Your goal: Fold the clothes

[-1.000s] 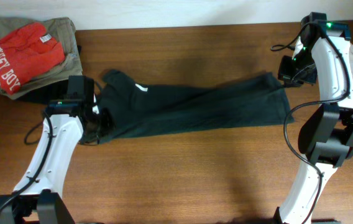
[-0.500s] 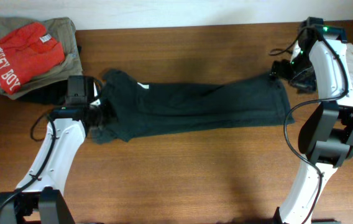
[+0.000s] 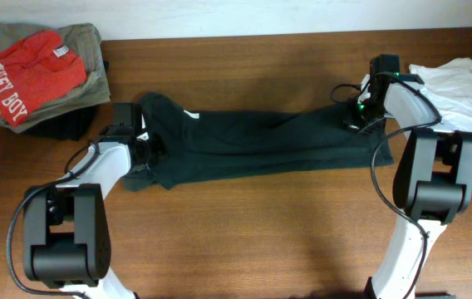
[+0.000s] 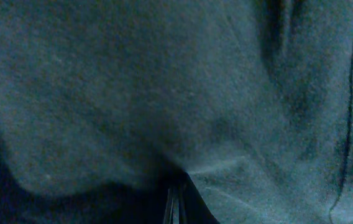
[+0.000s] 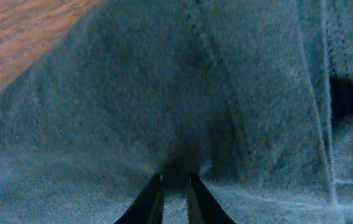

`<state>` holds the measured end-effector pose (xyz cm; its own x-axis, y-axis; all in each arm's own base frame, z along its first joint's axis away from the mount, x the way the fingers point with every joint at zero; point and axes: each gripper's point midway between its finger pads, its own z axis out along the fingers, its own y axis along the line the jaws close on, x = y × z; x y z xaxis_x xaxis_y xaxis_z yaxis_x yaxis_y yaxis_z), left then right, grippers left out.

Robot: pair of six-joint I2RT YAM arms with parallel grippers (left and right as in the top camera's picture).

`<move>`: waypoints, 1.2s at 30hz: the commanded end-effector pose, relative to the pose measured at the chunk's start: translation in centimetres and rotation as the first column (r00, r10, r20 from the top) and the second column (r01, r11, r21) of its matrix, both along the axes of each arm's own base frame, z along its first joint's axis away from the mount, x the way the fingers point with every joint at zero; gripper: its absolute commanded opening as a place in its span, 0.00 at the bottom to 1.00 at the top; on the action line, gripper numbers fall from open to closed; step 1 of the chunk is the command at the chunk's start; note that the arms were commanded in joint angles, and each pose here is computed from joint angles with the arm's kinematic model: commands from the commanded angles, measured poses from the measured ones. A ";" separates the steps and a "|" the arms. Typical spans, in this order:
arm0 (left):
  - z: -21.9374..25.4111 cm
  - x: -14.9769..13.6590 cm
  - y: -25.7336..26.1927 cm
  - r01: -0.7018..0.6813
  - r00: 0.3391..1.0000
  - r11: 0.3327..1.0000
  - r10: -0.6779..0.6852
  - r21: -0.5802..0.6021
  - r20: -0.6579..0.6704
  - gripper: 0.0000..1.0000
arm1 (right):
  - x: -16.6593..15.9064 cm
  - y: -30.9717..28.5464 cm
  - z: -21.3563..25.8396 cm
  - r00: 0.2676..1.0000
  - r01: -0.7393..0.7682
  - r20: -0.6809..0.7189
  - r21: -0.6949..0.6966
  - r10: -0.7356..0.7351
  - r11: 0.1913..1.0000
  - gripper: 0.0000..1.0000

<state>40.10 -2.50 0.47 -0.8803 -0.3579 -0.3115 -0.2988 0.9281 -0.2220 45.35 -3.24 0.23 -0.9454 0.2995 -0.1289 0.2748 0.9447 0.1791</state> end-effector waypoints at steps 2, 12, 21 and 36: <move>-2.3 -2.6 5.2 -0.107 0.985 0.985 0.124 0.136 -0.122 0.05 | -2.8 -1.3 -3.3 0.996 0.005 -0.084 -0.083 -0.012 0.997 0.07; -2.5 -5.4 14.9 -0.349 0.914 0.921 0.376 0.174 -0.153 0.03 | -2.4 -1.6 1.0 0.991 0.005 -0.133 -0.095 -0.018 0.995 0.04; 5.5 -3.6 19.2 -0.451 0.885 0.879 0.462 0.156 -0.048 0.00 | -0.6 -3.1 10.5 0.994 0.109 0.010 -0.108 -0.109 0.988 0.16; 5.4 -3.4 11.6 -0.268 0.960 0.961 0.272 0.072 -0.067 0.85 | -0.6 -10.9 7.1 0.997 -0.064 0.045 -0.047 0.066 0.997 0.99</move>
<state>37.42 9.12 6.71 -0.7687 -0.5748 -0.2804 -0.5519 0.8178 -0.1634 43.91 -16.42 10.10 -0.8962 0.3823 -0.2250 0.3887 0.9212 0.0169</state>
